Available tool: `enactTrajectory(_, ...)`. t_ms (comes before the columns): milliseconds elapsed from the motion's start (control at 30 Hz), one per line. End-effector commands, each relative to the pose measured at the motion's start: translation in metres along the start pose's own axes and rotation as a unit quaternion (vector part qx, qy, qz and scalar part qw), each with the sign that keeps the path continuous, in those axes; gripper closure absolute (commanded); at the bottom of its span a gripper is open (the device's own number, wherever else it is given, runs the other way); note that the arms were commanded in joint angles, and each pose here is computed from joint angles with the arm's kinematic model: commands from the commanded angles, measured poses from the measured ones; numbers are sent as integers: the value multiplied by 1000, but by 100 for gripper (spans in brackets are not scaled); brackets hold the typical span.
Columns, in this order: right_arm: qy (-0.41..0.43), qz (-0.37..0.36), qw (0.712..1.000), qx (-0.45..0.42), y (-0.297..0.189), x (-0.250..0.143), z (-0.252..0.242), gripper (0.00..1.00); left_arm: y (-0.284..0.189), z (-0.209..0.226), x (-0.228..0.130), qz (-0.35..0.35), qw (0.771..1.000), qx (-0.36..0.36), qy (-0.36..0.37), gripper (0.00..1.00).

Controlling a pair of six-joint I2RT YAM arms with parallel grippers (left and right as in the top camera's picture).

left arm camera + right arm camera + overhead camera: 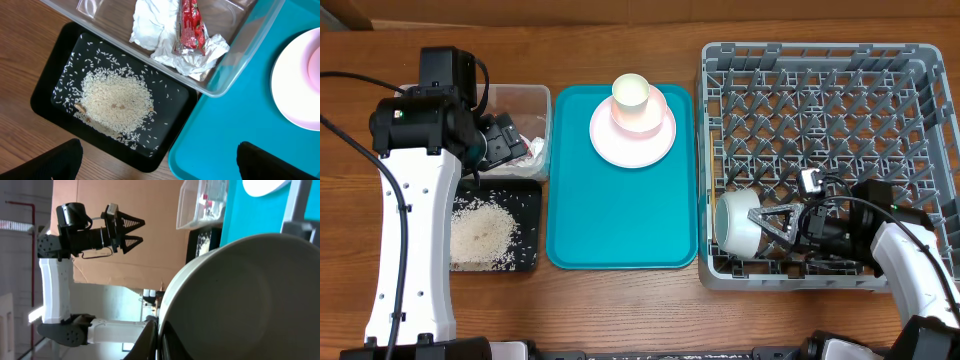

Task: Sort waste into correct bins and load items into the dishwasher
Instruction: 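Tilt the bowl upright in the rack and open the right gripper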

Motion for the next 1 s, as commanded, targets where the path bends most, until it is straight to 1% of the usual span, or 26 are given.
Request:
enactTrajectory(0,4,-6,1000,4,-2,1,0,96,-1,-1,2,-5,1000,1,-2,0)
enactTrajectory(367,15,21,998,-57,-2,-8,-14,95,-1,-1,2,-5,1000,1,-2,0)
enactTrajectory(467,13,24,998,-65,-3,-8,-16,89,-1,-1,2,-5,1000,1,-2,0)
enactTrajectory(500,7,23,998,-65,-3,-7,-17,84,-1,-1,2,-5,1000,1,-2,0)
enactTrajectory(600,-6,22,998,-66,-3,-5,-17,76,-1,-1,2,-5,1000,1,-2,0)
enactTrajectory(667,-9,23,997,-67,-3,-4,-18,66,-1,-1,2,-5,1000,1,-2,0)
enactTrajectory(700,-10,22,997,-68,-3,-4,-18,64,-1,-1,2,-5,1000,1,-2,0)
enactTrajectory(833,-3,12,996,-85,-9,0,-20,60,-1,-1,2,-5,1000,1,-2,0)
enactTrajectory(967,15,5,989,-147,-22,8,-29,59,-1,0,2,-5,1000,1,-2,0)
Point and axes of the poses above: each gripper's point midway between its finger pads, its own y axis out along the fingers, its own z axis along the line the jaws close on, x = y × z, the point moved 5 cm from there along -y, back along the fingers, and after that the axes turned 6 degrees about -y, right-handed, at the moved point
